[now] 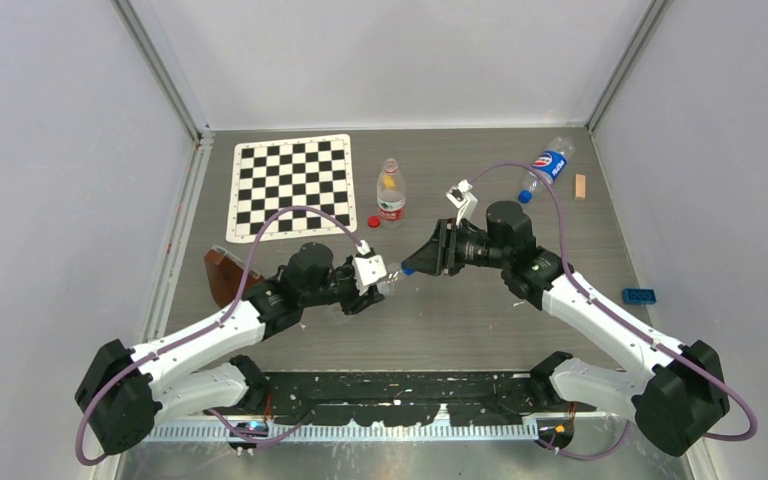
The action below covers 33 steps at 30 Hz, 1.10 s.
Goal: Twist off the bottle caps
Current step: Unscrew the bottle cap from the plastic bottle.
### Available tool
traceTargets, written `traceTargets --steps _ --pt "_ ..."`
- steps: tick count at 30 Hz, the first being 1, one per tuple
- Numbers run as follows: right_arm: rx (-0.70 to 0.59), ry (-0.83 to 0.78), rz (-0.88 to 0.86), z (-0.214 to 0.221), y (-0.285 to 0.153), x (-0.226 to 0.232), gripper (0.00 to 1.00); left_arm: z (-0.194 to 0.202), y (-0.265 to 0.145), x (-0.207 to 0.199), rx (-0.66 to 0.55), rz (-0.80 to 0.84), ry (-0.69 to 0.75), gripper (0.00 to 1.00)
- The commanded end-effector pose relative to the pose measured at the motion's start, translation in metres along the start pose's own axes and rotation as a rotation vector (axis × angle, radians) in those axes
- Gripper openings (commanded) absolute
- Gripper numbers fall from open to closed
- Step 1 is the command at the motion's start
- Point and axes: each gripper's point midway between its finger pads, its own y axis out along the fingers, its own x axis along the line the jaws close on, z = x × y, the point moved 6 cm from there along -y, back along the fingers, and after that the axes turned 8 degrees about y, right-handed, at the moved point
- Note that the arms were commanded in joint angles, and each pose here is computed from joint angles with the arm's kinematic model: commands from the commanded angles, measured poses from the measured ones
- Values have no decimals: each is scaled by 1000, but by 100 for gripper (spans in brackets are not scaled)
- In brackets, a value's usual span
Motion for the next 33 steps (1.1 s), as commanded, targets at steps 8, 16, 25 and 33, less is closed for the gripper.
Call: traceTargets --steps 8,16,25,33 --pt "-2 -57 -61 -9 4 10 33 -14 5 5 -77 -20 34 7" --pt "41 -167 -146 -1 -3 17 1 -16 4 0 -98 19 29 6" --pt "68 -477 -266 13 -22 23 1 -28 -2 -8 -192 229 -77 7" --pt "121 -557 -246 12 -26 23 1 -38 -6 -21 -243 395 -100 8"
